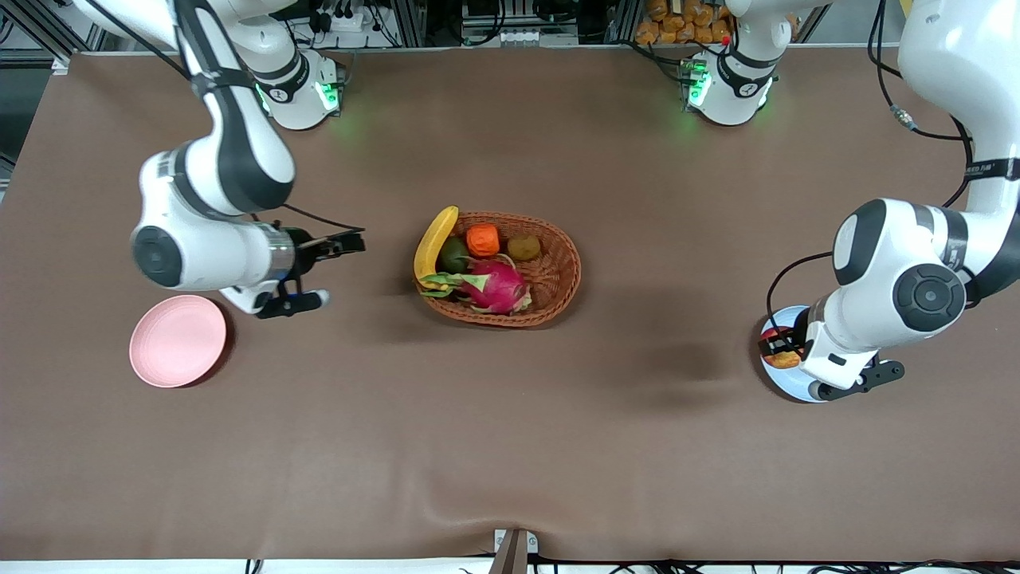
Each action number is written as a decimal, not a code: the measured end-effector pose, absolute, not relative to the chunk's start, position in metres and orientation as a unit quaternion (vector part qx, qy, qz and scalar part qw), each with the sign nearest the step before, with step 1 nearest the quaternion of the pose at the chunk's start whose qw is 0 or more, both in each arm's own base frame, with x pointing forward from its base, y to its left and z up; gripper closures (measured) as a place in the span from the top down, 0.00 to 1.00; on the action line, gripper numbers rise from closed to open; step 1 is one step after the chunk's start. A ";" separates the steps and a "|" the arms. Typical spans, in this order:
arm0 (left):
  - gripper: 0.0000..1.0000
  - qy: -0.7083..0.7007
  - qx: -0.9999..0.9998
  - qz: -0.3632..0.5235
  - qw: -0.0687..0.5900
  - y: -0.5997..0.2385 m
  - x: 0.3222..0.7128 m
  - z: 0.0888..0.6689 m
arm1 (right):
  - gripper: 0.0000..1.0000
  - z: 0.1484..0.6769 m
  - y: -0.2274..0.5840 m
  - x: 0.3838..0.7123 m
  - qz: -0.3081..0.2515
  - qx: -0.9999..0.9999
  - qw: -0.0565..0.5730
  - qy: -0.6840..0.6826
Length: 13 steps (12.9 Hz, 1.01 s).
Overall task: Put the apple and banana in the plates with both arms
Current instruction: 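Carry the apple to the blue plate while the right gripper nears the banana, then lower the apple onto the blue plate while the right gripper grasps the banana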
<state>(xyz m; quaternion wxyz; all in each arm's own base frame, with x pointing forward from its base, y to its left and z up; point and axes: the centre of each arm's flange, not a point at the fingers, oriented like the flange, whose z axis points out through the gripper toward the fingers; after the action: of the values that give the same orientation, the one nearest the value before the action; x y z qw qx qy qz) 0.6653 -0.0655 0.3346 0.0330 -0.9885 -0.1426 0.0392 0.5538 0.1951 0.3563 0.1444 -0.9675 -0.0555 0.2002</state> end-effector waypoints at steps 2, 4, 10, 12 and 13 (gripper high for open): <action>0.63 -0.135 -0.990 0.039 0.024 -0.044 0.661 0.309 | 1.00 0.349 0.223 0.545 0.195 -0.972 0.132 -0.018; 0.63 -0.129 -0.991 0.037 0.015 -0.030 0.657 0.288 | 1.00 0.343 0.266 0.532 0.175 -0.977 0.118 0.017; 0.63 -0.081 -0.996 0.036 -0.013 0.025 0.656 0.232 | 1.00 0.283 0.331 0.491 0.156 -0.982 0.084 0.070; 0.63 -0.067 -0.997 0.034 -0.018 0.035 0.656 0.222 | 1.00 0.274 0.321 0.490 0.163 -0.980 0.077 0.078; 0.63 -0.060 -0.998 0.032 -0.016 0.035 0.657 0.223 | 1.00 0.267 0.320 0.488 0.168 -0.980 0.073 0.079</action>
<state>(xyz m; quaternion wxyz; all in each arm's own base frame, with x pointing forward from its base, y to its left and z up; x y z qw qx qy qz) 0.6566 0.0355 0.2232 -0.0160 -0.9976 -0.0600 0.0315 0.4884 0.3203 0.2674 0.0734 -0.9799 0.0788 0.1677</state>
